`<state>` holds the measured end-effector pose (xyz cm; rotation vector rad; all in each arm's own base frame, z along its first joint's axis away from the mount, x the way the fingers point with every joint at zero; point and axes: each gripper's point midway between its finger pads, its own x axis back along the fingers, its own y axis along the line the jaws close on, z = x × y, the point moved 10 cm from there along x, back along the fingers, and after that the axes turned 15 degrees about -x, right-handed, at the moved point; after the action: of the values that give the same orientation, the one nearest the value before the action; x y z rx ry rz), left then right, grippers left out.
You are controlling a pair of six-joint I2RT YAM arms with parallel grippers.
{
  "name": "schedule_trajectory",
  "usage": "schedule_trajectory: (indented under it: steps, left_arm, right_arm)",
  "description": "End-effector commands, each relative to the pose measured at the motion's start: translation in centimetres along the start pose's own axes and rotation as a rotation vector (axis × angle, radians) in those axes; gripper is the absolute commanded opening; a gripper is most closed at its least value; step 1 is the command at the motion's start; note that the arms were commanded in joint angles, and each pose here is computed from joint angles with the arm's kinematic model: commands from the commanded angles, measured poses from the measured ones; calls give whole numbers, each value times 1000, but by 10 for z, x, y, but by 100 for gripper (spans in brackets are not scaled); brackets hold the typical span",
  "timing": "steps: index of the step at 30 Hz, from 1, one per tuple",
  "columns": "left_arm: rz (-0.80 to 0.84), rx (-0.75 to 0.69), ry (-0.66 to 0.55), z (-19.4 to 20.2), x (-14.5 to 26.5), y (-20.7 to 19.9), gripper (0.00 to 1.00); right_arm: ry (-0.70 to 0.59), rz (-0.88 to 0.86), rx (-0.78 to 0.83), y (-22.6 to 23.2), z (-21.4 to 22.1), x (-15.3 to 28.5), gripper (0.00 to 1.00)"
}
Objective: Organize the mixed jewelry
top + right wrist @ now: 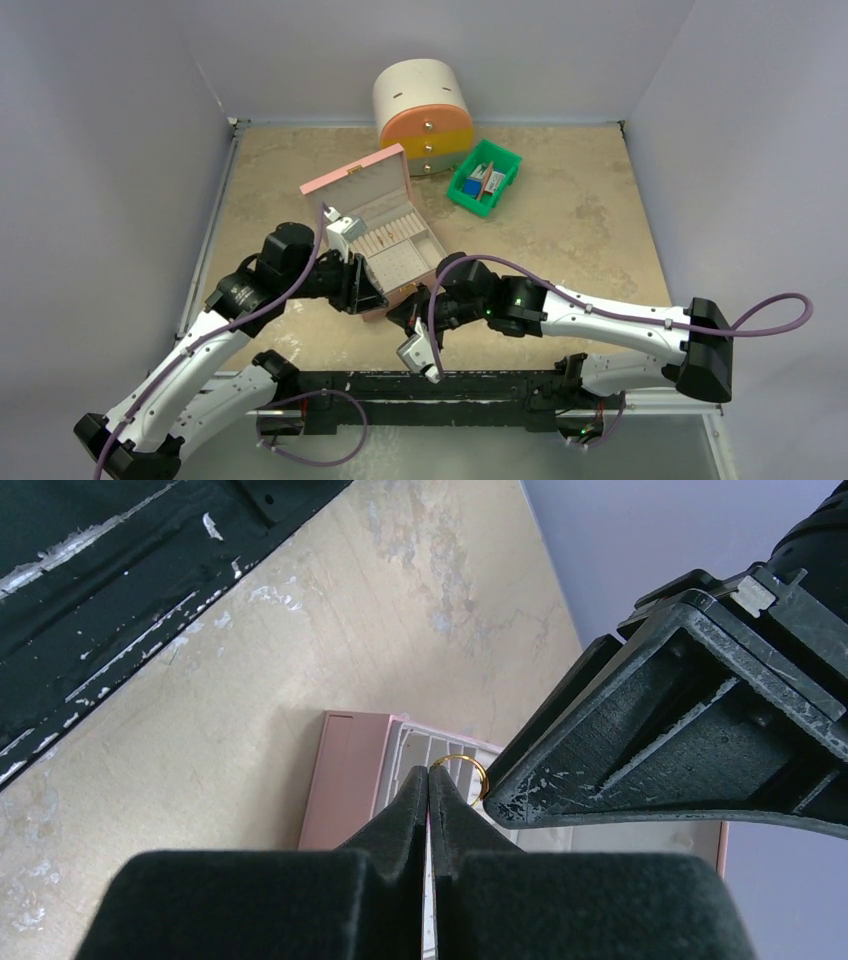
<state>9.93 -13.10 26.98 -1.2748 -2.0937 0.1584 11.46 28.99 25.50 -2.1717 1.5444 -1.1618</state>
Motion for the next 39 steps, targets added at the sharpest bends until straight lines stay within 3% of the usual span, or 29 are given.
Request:
schedule_trajectory:
  steps: [1,20,26,31,39]
  left_arm:
    - [35,-19,-15,-4,-1,-3,33]
    - [81,-19,-1,-4,-3,-6,16]
    - [86,-22,-2,-4,-3,-7,0]
    - [102,-20,-8,-5,-3,-9,0]
    - [56,-20,-24,-10,1,-9,0]
  right_arm:
    - [-9,52,65,-16,-14,5,0]
    - [19,97,83,-18,-13,7,0]
    - [19,97,88,-18,-14,6,0]
    - [19,102,90,-16,-12,6,0]
    - [-4,178,66,-10,-13,18,16]
